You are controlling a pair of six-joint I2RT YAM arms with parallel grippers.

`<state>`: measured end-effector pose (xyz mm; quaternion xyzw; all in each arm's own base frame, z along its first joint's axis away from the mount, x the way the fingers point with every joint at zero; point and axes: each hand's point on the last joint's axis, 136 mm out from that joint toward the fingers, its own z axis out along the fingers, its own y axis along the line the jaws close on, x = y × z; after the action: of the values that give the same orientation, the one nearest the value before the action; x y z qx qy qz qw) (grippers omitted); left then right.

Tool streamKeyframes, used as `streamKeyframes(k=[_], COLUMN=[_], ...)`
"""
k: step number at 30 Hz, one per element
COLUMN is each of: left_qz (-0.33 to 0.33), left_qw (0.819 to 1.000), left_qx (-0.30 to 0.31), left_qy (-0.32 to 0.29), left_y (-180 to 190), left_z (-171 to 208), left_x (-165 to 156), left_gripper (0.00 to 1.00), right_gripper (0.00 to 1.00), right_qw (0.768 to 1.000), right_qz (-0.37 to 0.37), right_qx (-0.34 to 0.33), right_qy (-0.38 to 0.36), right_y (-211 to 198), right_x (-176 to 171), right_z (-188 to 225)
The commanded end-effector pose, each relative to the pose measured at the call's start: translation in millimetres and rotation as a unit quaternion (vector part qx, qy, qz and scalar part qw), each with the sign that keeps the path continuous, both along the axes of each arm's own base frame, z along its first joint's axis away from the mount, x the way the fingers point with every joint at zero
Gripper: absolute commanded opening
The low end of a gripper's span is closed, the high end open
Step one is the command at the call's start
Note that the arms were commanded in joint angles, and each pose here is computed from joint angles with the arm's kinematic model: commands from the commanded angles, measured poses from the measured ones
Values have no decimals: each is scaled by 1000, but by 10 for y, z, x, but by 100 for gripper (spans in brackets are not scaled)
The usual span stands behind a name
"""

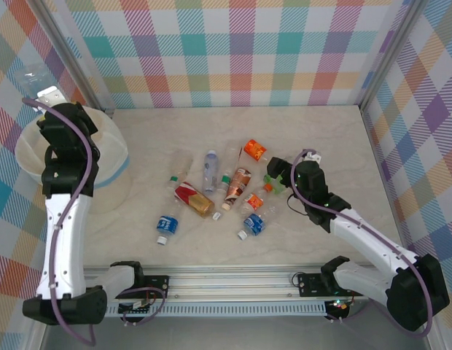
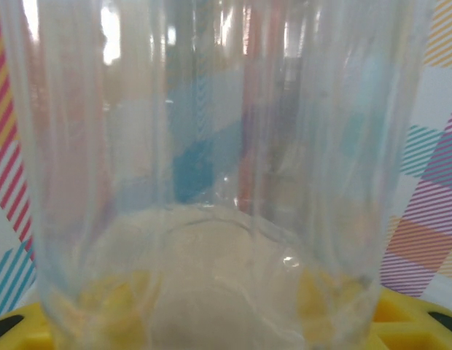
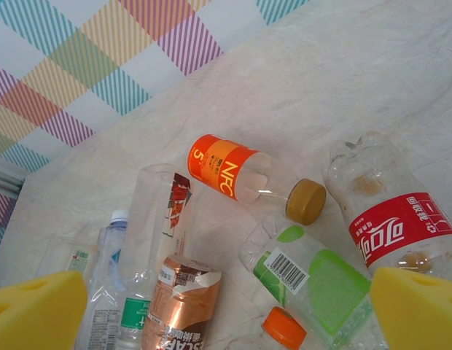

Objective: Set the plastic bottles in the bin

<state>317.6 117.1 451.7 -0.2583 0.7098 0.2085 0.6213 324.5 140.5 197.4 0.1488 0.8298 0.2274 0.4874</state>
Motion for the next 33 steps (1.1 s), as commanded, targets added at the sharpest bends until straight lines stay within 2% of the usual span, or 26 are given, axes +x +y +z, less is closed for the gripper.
streamKeyframes(k=[1, 7, 11, 21, 27, 30, 33], left_qz=[-23, -11, -25, -64, -78, -90, -117], left_qw=[998, 989, 980, 951, 940, 936, 930], left_qx=[-53, -143, -196, -294, -321, -332, -344], left_qy=[9, 23, 37, 66, 81, 76, 59], left_y=[85, 514, 486, 212, 112, 53, -50], left_z=[-190, -673, -1020, -1663, -1843, -1818, -1729], left_x=[185, 439, 552, 587, 581, 578, 592], left_gripper=[53, 52, 52, 55, 62, 70, 73], right_gripper=[100, 100, 100, 100, 100, 100, 100], right_qw=[1000, 1000, 1000, 1000, 999, 999, 999], right_qz=[13, 13, 7, 9, 27, 28, 15], right_qx=[3, 0, -6, -10, -22, -26, -32], right_qy=[-26, -26, -21, -15, -10, 1, 19], right_y=[30, 0, -46, -51, -1, 10, -23], right_x=[-14, -58, -90, -110, -108, -98, -87], right_z=[139, 155, 131, 100, 52, -1, -66])
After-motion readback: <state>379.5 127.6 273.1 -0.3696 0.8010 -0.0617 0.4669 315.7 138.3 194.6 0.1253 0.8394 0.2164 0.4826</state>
